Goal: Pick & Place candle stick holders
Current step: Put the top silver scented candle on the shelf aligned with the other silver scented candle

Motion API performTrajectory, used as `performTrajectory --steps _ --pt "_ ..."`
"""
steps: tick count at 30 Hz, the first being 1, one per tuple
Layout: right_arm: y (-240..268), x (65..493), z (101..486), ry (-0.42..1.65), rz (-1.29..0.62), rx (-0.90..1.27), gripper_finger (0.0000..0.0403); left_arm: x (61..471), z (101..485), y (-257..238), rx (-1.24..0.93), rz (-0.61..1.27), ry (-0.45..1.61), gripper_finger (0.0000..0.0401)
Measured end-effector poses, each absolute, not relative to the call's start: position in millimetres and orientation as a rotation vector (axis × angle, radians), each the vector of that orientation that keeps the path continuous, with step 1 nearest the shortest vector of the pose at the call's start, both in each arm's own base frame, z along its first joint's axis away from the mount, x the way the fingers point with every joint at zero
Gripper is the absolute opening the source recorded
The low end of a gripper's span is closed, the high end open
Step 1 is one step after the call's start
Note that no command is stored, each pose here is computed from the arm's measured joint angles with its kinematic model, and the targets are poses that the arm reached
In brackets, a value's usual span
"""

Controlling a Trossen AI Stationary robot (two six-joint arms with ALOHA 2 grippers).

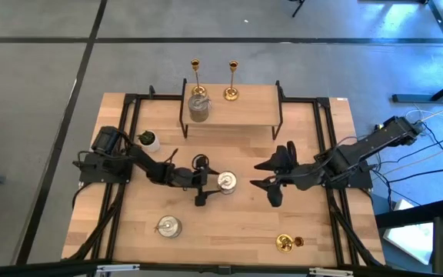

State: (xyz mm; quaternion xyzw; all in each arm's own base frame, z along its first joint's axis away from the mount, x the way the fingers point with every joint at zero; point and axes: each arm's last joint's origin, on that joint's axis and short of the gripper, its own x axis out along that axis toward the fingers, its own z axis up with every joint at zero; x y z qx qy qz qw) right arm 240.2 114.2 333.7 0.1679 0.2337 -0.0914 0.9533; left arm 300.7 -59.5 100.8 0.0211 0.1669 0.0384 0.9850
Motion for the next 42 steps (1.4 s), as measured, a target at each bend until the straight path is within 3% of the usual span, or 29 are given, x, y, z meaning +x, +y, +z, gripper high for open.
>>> performTrajectory --steps 9,42 --pt "111 241 334 0.449 -0.235 0.331 0.0270 320 118 -64 -0.033 0.082 0.260 0.0318" --pt "111 241 334 0.443 -0.255 0.379 0.0270 319 118 -67 -0.157 0.044 0.261 0.0333"
